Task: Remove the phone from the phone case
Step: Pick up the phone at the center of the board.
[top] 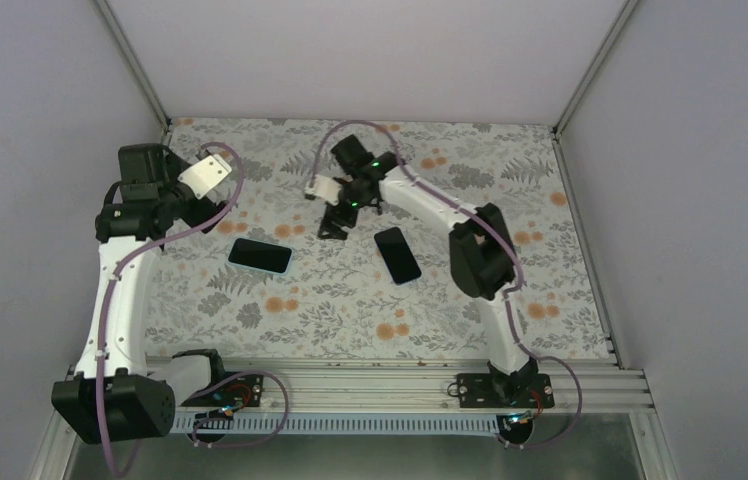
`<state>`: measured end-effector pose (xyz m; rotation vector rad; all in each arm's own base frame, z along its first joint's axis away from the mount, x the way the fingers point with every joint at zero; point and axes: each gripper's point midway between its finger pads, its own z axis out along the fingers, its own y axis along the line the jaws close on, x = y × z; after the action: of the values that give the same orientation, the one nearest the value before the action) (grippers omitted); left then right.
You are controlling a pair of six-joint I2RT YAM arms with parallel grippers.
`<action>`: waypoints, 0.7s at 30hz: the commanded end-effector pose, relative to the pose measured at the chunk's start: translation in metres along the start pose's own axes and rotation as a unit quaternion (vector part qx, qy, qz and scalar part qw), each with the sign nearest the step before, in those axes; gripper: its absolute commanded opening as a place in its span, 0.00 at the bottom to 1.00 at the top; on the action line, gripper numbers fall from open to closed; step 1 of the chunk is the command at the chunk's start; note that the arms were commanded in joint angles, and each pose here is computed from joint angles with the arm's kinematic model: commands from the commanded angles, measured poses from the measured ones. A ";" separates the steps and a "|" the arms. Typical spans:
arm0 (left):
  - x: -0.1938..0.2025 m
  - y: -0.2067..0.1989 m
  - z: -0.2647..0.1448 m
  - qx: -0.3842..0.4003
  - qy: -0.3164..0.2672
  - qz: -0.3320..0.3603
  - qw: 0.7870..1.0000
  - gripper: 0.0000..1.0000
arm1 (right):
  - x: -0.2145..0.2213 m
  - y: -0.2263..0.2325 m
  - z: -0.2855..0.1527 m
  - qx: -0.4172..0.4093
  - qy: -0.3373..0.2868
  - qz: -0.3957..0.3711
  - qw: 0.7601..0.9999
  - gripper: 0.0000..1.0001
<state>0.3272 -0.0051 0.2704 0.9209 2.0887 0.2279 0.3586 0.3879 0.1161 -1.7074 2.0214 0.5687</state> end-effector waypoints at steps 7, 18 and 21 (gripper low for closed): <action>0.022 0.045 -0.001 -0.135 0.013 -0.073 0.988 1.00 | -0.078 0.040 0.074 -0.041 -0.075 -0.046 0.995 1.00; 0.038 0.042 0.012 -0.137 0.020 -0.099 0.985 1.00 | -0.060 0.064 0.132 -0.087 -0.041 -0.001 0.995 1.00; 0.042 0.040 0.013 -0.138 0.022 -0.101 0.985 1.00 | -0.052 0.059 0.140 -0.068 -0.027 0.006 0.997 1.00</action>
<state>0.3424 0.0448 0.2516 0.5879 2.1264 0.4050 0.3162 0.5108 0.0366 -1.7783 1.9693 0.7729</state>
